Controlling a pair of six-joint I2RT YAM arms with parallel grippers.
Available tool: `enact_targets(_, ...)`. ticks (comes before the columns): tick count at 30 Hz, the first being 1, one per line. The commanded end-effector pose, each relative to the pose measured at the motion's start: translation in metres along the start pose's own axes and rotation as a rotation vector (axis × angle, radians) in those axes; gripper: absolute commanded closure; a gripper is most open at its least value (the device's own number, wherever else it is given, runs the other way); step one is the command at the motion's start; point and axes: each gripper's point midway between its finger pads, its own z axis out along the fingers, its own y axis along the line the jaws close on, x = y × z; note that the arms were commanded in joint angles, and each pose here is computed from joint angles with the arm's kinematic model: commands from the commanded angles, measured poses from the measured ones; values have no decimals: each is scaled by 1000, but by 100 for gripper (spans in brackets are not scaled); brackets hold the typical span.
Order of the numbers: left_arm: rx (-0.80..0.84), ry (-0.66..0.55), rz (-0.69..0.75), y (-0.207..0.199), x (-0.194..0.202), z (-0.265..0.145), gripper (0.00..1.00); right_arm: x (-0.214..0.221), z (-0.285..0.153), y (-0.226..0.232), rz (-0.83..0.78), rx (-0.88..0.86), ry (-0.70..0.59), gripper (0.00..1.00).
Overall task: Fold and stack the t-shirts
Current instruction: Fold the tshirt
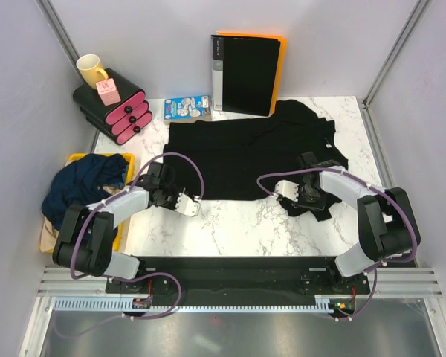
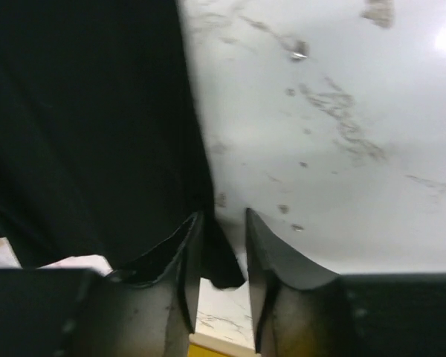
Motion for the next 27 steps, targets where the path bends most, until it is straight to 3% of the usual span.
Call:
enact_targets(1, 69, 44, -9, -22, 10, 11, 58, -6, -7, -12, 14, 26, -21, 79)
enact_targets(3, 81, 43, -6, -25, 10, 12, 57, -6, -8, -12, 14, 26, -21, 79)
enact_targets(8, 132, 45, -20, -34, 12, 18, 73, -8, -9, -14, 14, 28, -22, 79)
enact_targets(11, 157, 55, -31, -38, 15, 21, 87, -9, -11, -15, 14, 33, -27, 79)
enact_targets(12, 160, 63, -34, -39, 16, 21, 97, -8, -12, -15, 14, 32, -24, 80)
enact_targets(19, 159, 37, -73, -28, 9, 13, 98, -6, -18, -17, 1, 42, -17, 80)
enact_targets(24, -27, -70, -58, 28, -23, -41, 98, -6, -26, -18, -13, 48, -20, 80)
enact_targets(27, -80, -107, -32, 39, -34, -62, 98, -7, -34, -20, -15, 48, -28, 82)
